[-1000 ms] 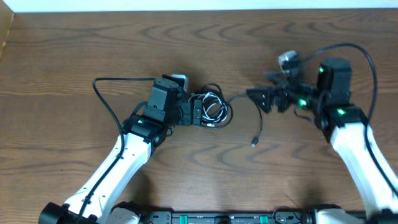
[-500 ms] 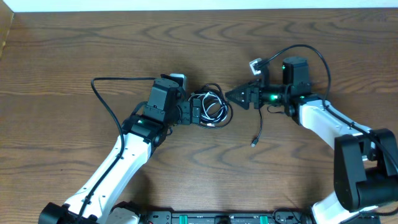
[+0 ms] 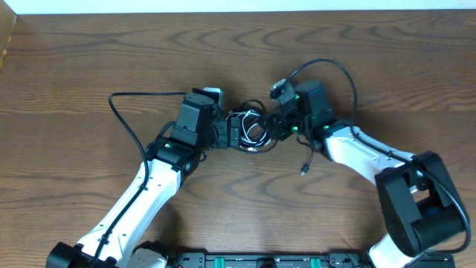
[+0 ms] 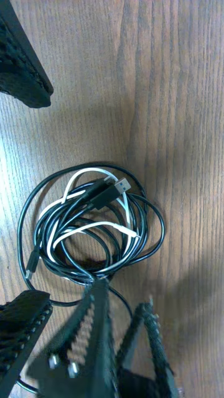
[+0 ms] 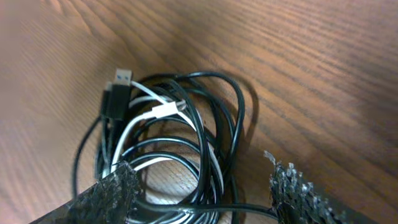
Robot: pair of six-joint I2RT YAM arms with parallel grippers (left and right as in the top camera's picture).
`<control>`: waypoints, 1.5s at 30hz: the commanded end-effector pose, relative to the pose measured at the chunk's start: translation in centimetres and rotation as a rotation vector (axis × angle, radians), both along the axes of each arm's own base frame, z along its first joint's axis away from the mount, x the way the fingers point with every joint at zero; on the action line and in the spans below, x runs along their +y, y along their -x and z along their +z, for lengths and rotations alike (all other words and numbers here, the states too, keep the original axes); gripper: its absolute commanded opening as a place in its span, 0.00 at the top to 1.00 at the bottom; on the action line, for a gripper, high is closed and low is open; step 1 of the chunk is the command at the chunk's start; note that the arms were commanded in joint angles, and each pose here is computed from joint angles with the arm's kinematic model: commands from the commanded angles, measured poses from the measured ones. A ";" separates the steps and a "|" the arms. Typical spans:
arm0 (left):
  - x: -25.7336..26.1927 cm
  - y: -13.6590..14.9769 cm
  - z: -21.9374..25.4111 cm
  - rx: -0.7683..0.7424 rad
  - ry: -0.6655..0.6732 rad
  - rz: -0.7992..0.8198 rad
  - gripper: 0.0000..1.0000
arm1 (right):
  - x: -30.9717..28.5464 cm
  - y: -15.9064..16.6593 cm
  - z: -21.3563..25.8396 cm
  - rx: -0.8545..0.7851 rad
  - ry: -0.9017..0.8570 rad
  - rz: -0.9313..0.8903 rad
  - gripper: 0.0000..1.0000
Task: Untangle cables
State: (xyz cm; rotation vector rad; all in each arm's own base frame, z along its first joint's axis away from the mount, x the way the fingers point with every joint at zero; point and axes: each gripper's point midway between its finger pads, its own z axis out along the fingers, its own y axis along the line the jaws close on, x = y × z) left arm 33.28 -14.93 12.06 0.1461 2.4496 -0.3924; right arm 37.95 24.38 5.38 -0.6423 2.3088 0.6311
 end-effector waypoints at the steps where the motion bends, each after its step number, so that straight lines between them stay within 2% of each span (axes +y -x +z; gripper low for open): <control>1: 0.0 -0.5 0.3 -0.010 -0.007 0.010 0.01 | -0.2 -0.3 -2.1 -0.006 0.088 -0.021 0.34; 10: 0.0 -0.5 0.3 -0.010 -0.007 0.010 0.01 | -0.1 0.5 -5.2 0.058 0.122 -0.010 0.45; 11: 0.0 -0.5 0.3 -0.010 -0.006 0.010 0.01 | -0.2 0.5 -5.2 0.057 0.125 -0.012 0.57; 12: 0.0 -0.5 0.3 -0.010 -0.006 0.010 0.01 | -0.3 0.5 -5.2 0.056 0.127 -0.014 0.78; 13: 0.0 -0.5 0.3 -0.010 -0.006 0.010 0.01 | -0.3 0.5 -5.2 0.056 0.127 -0.015 0.94; 14: 0.0 -0.5 0.3 -0.009 -0.006 0.010 0.01 | -0.3 0.5 -5.3 0.058 0.128 -0.015 0.99; 21: 0.0 -0.1 -0.1 0.013 -0.005 0.007 0.01 | -3.2 -0.8 -4.3 0.028 0.202 -0.118 0.99; 28: -0.3 0.5 -0.4 0.042 0.008 -0.014 0.00 | -5.3 -2.6 4.8 -0.134 0.112 -0.192 0.99; 30: -0.9 0.8 -0.3 0.053 0.034 -0.038 0.00 | -5.3 -2.5 8.7 -0.215 0.070 -0.199 0.99; 36: -1.5 1.1 -0.2 0.065 0.064 -0.065 0.00 | -5.9 -1.2 15.8 -0.354 -0.004 -0.210 0.99; 45: -1.9 1.3 -0.2 0.072 0.081 -0.081 0.00 | -6.3 0.1 16.3 -0.342 0.016 -0.194 0.99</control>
